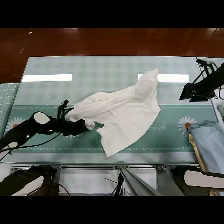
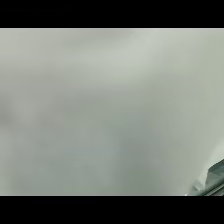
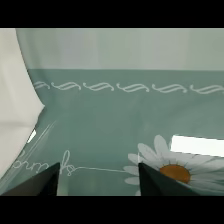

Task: Fold the shirts.

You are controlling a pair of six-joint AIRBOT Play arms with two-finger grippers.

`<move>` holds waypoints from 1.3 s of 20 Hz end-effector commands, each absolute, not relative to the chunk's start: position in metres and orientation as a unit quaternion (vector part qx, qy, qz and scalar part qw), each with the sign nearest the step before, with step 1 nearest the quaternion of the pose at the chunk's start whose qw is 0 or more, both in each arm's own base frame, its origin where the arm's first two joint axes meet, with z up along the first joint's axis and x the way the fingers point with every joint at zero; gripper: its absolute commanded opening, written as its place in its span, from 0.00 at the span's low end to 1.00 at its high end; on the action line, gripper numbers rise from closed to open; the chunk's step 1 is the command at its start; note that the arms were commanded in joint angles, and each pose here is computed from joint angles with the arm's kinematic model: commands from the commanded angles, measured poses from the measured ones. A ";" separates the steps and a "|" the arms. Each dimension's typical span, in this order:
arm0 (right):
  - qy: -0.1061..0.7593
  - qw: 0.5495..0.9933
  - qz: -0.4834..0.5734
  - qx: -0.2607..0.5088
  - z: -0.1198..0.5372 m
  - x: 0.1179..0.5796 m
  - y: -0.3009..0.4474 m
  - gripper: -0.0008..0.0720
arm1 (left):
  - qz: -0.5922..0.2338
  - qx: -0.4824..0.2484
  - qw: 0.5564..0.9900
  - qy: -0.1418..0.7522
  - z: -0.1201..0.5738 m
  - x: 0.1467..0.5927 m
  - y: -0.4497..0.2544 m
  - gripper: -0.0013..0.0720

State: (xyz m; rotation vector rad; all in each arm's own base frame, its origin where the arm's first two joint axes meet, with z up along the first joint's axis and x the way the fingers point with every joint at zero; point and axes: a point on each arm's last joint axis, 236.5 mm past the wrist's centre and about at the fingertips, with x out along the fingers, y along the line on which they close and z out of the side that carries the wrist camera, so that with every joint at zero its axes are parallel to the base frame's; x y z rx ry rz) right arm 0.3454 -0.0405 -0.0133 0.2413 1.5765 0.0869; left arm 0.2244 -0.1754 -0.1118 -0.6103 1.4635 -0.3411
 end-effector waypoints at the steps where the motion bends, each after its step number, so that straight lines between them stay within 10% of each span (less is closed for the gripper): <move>1: 0.712 0.692 0.043 0.114 -0.036 0.325 -0.034 0.76 | -0.182 -0.272 0.708 0.626 -0.083 0.229 -0.181 0.04; 26: 0.688 0.668 0.137 0.249 -0.071 0.293 0.049 0.81 | -0.183 -0.145 0.819 0.524 0.026 0.229 -0.136 0.04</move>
